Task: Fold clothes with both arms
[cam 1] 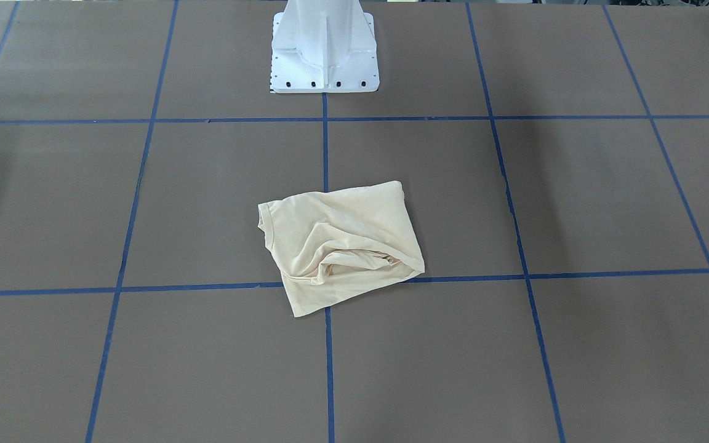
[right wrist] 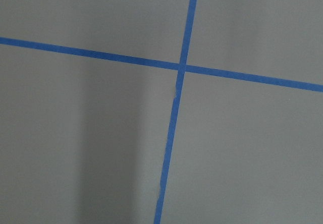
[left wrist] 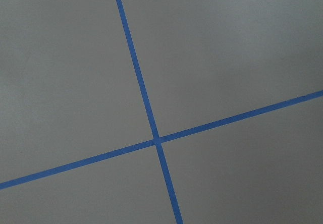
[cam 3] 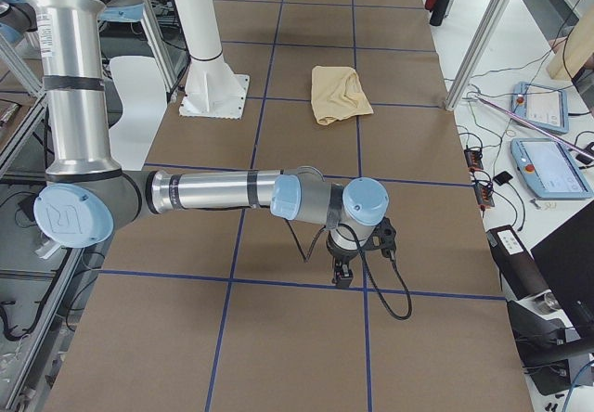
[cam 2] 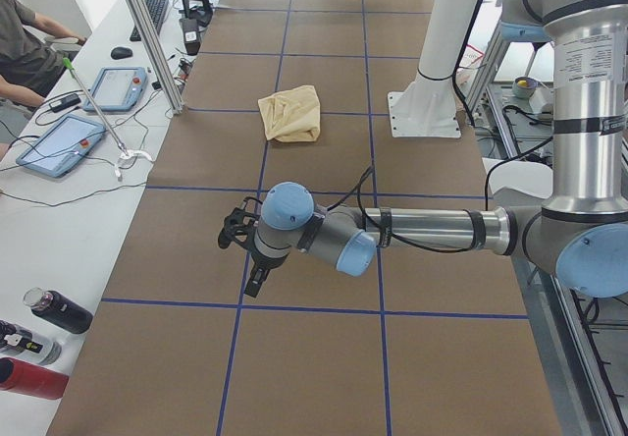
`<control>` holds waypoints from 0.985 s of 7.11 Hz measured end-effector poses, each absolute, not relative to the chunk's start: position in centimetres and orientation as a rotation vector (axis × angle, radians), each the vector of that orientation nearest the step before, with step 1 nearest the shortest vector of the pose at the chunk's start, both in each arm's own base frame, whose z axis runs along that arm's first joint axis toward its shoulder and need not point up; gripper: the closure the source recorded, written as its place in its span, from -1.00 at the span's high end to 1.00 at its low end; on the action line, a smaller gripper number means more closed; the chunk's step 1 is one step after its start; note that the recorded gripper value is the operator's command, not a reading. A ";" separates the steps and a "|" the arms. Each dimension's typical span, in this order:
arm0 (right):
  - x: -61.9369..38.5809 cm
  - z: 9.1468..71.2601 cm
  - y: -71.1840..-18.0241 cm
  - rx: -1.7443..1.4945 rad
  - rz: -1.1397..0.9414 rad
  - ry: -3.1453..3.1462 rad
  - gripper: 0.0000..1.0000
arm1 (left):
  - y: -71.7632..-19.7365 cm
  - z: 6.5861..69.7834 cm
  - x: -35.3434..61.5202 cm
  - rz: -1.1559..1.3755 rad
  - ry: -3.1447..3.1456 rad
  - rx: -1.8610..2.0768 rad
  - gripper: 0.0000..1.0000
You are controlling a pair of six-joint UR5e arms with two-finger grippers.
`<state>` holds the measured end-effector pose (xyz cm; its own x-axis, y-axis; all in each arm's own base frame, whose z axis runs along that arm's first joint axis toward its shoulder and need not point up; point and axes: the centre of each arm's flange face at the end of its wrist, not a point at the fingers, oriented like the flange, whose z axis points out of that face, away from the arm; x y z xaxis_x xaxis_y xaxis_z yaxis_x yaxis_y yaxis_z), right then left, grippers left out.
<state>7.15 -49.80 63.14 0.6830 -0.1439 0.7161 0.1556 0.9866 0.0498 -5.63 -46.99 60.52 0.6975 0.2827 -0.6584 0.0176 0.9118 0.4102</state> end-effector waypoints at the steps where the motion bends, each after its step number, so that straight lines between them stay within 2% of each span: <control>1: 7.1 63.0 -49.8 -0.013 -0.168 -0.803 1.00 | -47.0 60.4 -5.6 0.153 0.790 0.409 0.99; 7: 7.1 62.2 -49.8 0.004 -0.177 -0.803 1.00 | -46.6 58.8 -5.6 0.165 0.799 0.432 0.99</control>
